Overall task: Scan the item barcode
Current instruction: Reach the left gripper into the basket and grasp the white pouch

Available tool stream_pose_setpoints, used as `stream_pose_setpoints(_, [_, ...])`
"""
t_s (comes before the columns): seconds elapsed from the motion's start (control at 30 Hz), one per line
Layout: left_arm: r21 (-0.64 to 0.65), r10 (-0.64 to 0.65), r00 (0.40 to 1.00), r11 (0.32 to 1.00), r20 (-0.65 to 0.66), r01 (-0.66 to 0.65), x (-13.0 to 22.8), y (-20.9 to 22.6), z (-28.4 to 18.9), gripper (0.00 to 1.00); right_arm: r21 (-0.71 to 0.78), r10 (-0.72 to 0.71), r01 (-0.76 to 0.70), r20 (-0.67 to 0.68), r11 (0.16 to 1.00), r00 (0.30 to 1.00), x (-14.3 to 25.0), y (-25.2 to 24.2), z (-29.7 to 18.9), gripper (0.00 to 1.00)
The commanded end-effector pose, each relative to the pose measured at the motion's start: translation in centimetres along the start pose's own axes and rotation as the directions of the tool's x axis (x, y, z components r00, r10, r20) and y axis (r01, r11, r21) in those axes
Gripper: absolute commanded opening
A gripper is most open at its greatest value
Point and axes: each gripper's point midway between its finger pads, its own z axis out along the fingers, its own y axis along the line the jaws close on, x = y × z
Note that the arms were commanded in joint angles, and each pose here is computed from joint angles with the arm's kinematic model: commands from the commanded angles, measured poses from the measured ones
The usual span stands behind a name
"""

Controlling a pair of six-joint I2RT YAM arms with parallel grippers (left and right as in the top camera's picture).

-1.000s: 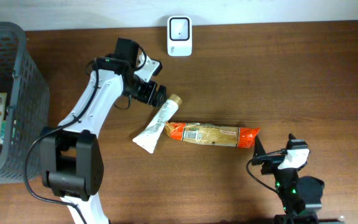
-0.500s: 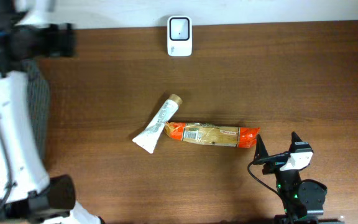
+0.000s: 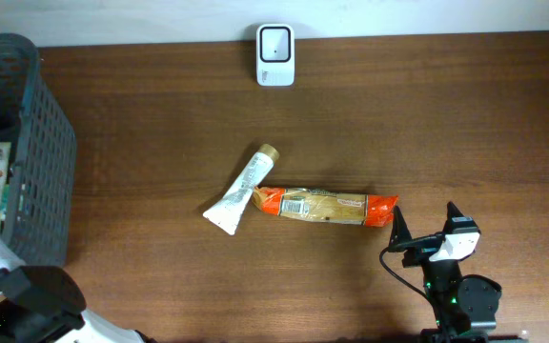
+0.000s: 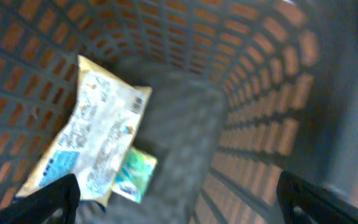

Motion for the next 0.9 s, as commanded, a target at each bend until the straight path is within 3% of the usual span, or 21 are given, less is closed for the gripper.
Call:
stream_pose_setpoints(0.0, [-0.04,0.01,0.998,0.999,-0.055,-0.012,1.2,2.8,3.0,0.99,0.003,-0.004,0.004,-0.004,1.0,1.0,0.2,-0.1,0.0,0.99])
stream_pose_setpoints(0.2, [-0.137,-0.012,0.985,0.991,-0.17,-0.011,3.5,5.4,6.5,0.99,0.003,-0.004,0.004,-0.004,1.0,1.0,0.2,-0.1,0.0,0.99])
stream_pose_setpoints(0.5, [-0.277,-0.018,0.97,0.96,-0.243,-0.051,4.9,8.0,7.9,0.99,0.003,-0.004,0.004,-0.004,1.0,1.0,0.2,-0.1,0.0,0.99])
stream_pose_setpoints(0.67, [-0.411,-0.032,0.952,0.906,-0.305,-0.101,6.0,10.7,9.2,0.99,0.003,-0.004,0.004,-0.004,1.0,1.0,0.2,-0.1,0.0,0.99])
stream_pose_setpoints(0.87, [-0.416,0.003,0.928,0.893,-0.373,-0.17,7.2,11.5,12.5,0.99,0.003,-0.004,0.004,-0.004,1.0,1.0,0.2,-0.1,0.0,0.99])
